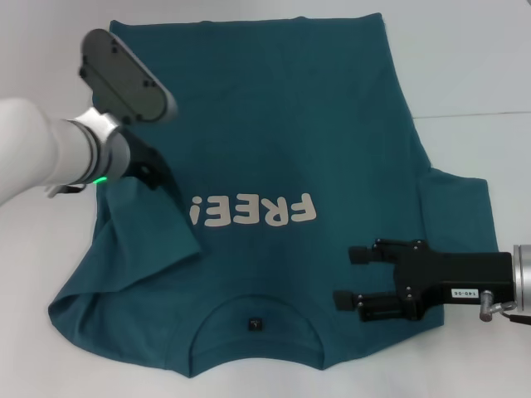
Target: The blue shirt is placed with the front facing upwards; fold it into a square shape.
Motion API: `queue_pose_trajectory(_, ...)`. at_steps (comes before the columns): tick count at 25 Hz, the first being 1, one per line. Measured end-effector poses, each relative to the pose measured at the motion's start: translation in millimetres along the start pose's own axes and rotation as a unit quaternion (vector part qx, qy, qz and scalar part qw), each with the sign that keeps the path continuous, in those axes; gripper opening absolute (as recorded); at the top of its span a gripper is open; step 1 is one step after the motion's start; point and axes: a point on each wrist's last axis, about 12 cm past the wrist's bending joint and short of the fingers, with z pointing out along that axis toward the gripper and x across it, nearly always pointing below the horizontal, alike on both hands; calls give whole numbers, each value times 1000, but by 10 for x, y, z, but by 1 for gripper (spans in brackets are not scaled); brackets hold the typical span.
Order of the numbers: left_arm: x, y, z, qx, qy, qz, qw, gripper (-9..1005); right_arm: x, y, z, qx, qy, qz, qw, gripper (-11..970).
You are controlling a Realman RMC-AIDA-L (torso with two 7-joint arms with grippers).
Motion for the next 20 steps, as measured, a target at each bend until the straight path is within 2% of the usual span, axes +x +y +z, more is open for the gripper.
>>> queue_pose_trajectory(4,-63,-78,34,6,-3,7,1000,33,11,0,2,1,1,2,1000,919)
queue_pose_trajectory(12,-163,-243,66,18,-21,16,999,134,-1,-3,21,-1,2,0,1000,919)
queue_pose_trajectory(14,-212,-239,48,15,-30,-7,999,176,-5,-3,21,-1,2,-1,1000,919)
queue_pose_trajectory(17,-276,-175,-29,18,-50,-75,996,238,-8,-1,12,0,-1,0,1000,919)
queue_pose_trajectory(20,-305,-100,-211,50,-96,-144,984,301,1,-2,-10,2,-4,4,1000,919)
